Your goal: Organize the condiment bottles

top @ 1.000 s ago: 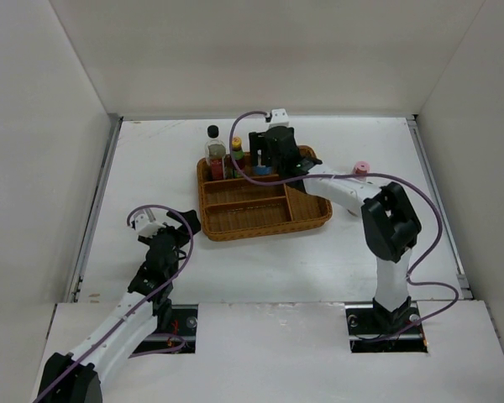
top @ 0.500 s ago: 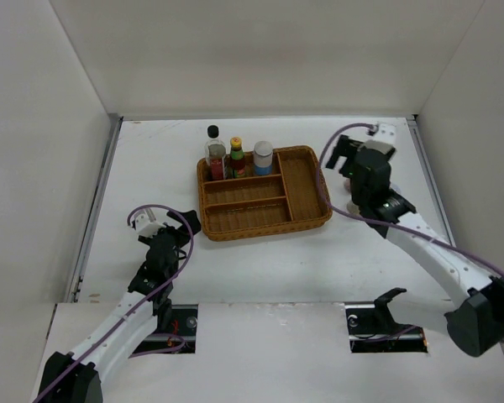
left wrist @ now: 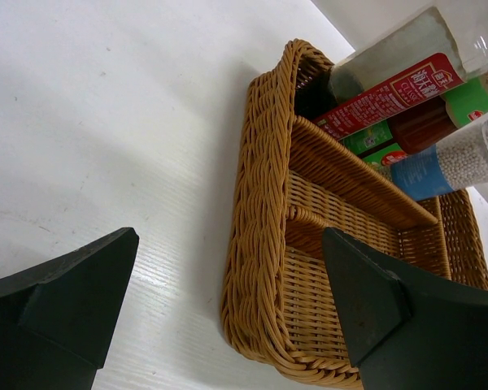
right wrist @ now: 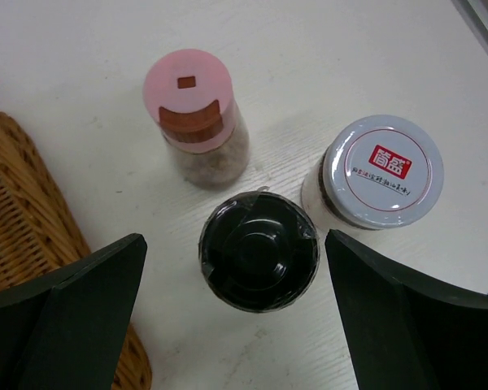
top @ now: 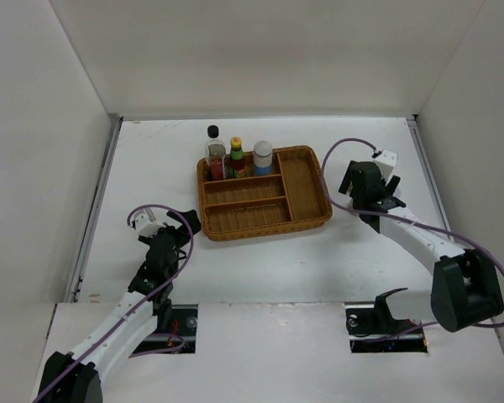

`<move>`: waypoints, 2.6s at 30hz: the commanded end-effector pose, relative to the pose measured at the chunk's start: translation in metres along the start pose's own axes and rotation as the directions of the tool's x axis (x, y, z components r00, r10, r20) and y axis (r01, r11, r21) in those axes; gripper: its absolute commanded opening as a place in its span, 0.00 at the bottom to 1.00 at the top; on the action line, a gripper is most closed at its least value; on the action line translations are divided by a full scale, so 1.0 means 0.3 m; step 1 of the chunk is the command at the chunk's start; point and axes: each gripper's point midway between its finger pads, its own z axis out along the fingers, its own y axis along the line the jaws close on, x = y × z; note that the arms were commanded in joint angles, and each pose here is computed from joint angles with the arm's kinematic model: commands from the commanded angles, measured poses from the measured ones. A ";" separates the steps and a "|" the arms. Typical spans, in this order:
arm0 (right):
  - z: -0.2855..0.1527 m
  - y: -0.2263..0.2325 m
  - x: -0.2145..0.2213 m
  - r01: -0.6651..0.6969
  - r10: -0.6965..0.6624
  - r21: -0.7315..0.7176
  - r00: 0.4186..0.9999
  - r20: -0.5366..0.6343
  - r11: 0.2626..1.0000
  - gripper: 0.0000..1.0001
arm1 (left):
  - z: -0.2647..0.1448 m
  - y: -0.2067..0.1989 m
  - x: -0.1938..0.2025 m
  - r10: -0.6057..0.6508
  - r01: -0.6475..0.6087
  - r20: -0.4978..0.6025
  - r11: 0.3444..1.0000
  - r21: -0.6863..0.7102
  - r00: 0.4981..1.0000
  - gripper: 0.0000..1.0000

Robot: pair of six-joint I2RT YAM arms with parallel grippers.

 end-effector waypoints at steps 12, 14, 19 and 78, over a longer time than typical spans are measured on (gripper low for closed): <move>0.066 -0.006 -0.046 -0.098 0.099 -0.008 0.994 0.049 0.995 0.52 | 0.000 -0.015 -0.008 -0.012 0.011 0.022 0.999 0.034 1.000 1.00; 0.015 0.011 -0.115 -0.092 0.095 -0.025 0.988 0.119 0.995 0.47 | 0.002 -0.007 -0.007 -0.010 0.010 0.022 1.000 0.025 1.000 1.00; -0.190 0.204 -0.271 -0.032 0.085 -0.213 0.965 0.248 0.976 0.48 | 0.002 -0.012 -0.008 -0.012 0.011 0.023 0.999 0.030 1.000 1.00; -0.018 0.154 -0.268 -0.049 0.067 -0.113 0.984 0.165 0.992 0.99 | 0.000 0.005 -0.015 -0.027 0.026 0.035 0.999 0.017 0.999 1.00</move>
